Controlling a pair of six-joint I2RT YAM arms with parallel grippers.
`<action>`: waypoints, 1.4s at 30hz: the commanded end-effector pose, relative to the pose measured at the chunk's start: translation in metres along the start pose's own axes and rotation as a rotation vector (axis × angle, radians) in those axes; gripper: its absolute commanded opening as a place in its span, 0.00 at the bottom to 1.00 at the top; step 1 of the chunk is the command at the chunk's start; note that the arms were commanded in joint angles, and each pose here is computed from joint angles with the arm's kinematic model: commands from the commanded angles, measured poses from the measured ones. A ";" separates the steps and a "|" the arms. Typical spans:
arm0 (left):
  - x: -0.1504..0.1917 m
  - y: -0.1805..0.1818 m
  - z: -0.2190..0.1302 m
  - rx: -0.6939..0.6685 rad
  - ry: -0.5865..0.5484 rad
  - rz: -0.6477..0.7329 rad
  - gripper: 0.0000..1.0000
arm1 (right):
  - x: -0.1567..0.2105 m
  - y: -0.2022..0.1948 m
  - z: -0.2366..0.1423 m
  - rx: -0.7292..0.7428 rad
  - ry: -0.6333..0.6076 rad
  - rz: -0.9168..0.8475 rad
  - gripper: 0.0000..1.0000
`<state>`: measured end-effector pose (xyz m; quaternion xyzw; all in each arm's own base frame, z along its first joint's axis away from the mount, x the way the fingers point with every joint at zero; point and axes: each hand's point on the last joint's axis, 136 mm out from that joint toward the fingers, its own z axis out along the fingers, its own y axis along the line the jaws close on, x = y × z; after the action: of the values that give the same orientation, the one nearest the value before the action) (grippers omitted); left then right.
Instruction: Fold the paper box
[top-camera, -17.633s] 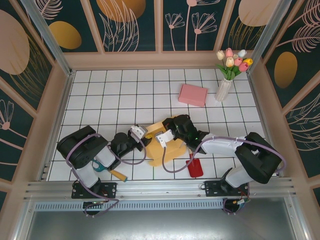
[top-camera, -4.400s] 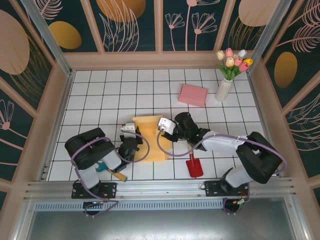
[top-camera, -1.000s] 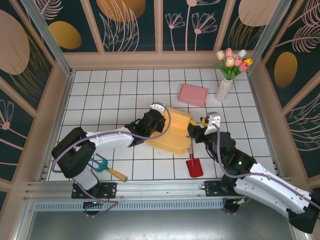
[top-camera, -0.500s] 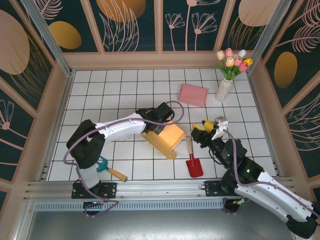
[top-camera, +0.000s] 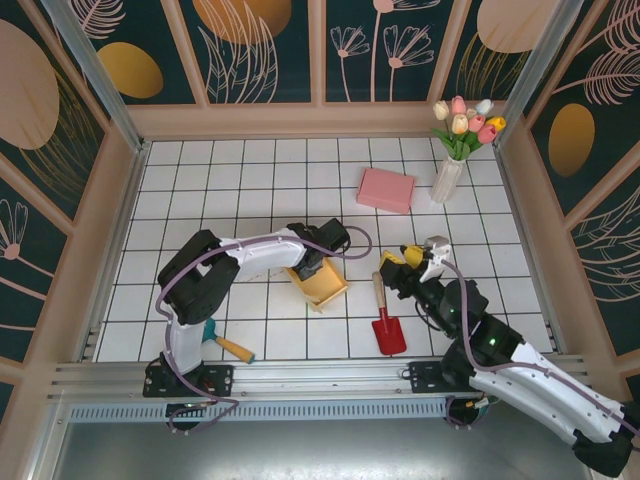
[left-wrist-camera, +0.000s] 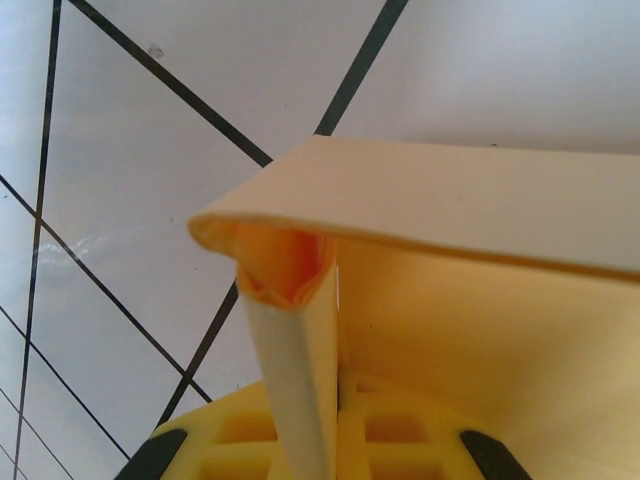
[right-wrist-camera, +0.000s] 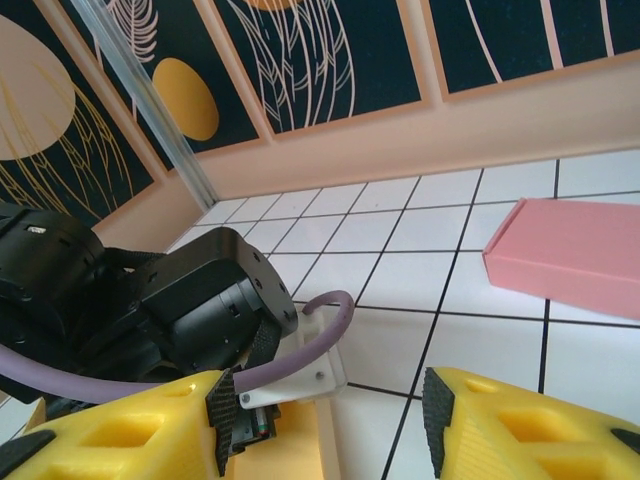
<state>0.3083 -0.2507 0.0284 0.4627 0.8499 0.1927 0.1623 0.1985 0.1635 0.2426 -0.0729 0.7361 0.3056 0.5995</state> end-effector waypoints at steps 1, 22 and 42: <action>-0.005 0.005 0.000 -0.037 0.003 0.054 0.02 | -0.003 0.002 0.001 -0.008 -0.014 0.026 0.56; -0.086 0.080 -0.102 -0.117 -0.295 -0.317 0.36 | 0.002 -0.003 0.003 0.017 -0.003 0.021 0.56; -0.002 0.047 -0.190 0.542 -0.516 -1.304 0.65 | 0.008 -0.010 0.008 0.063 0.021 -0.011 0.56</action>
<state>0.2644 -0.2505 0.2090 -0.0405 0.9175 -0.2042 0.3388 0.2048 0.1654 0.2297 -0.0697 0.7534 0.2852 0.5883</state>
